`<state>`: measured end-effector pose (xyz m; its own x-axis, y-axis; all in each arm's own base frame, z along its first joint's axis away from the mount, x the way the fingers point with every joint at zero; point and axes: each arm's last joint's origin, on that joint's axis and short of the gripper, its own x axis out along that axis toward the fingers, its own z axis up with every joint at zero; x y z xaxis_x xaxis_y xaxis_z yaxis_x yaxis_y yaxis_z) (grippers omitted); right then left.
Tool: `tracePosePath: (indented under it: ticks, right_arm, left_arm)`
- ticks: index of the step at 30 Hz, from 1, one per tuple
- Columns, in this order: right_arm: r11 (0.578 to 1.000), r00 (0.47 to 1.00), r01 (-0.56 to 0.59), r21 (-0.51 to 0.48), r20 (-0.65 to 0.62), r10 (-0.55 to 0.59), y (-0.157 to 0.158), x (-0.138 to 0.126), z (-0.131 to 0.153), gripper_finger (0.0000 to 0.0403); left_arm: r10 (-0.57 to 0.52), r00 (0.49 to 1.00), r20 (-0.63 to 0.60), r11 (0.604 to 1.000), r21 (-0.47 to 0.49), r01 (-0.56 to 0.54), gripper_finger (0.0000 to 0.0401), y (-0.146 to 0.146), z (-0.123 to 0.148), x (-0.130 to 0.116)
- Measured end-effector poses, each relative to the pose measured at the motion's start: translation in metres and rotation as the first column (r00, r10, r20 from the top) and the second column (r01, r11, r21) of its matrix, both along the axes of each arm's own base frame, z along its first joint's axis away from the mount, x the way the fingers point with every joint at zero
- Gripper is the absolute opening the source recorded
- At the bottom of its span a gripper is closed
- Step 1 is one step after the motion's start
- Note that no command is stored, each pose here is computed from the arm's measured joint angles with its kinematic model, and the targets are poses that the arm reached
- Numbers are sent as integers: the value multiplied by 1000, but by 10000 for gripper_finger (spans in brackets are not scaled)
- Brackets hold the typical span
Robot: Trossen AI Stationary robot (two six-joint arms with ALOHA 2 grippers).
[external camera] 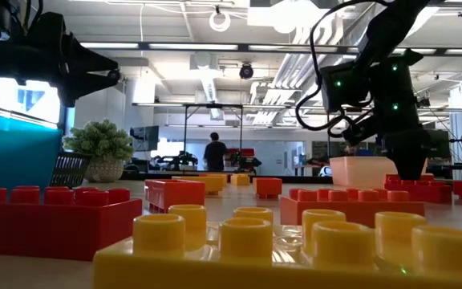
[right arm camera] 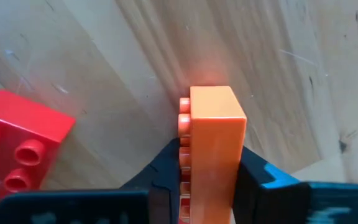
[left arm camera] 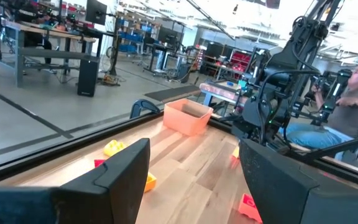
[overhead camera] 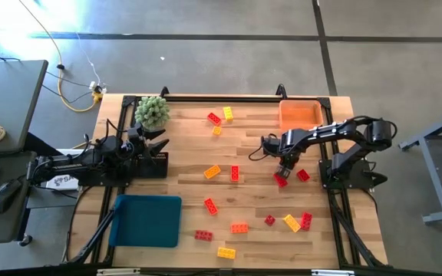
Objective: Sort & place blocks by color
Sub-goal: Put the orange game piece into the orange bin
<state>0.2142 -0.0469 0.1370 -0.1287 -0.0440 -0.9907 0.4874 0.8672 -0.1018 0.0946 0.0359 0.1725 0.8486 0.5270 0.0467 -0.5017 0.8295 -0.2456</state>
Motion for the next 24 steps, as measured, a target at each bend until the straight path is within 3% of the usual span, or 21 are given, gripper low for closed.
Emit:
tracePosePath:
  ticks: [16, 24]
  right_arm:
    - [999, 998, 46, -3, 46, -46, -2, 11, 12, 74]
    - [992, 995, 15, -127, 97, -3, -10, 33, 49, 76]
  left_arm:
    - [0, 1000, -1, 1000, 2, 0, 239, 0, 0, 0]
    - [0, 1000, -8, 1000, 14, 0, 239, 0, 0, 0]
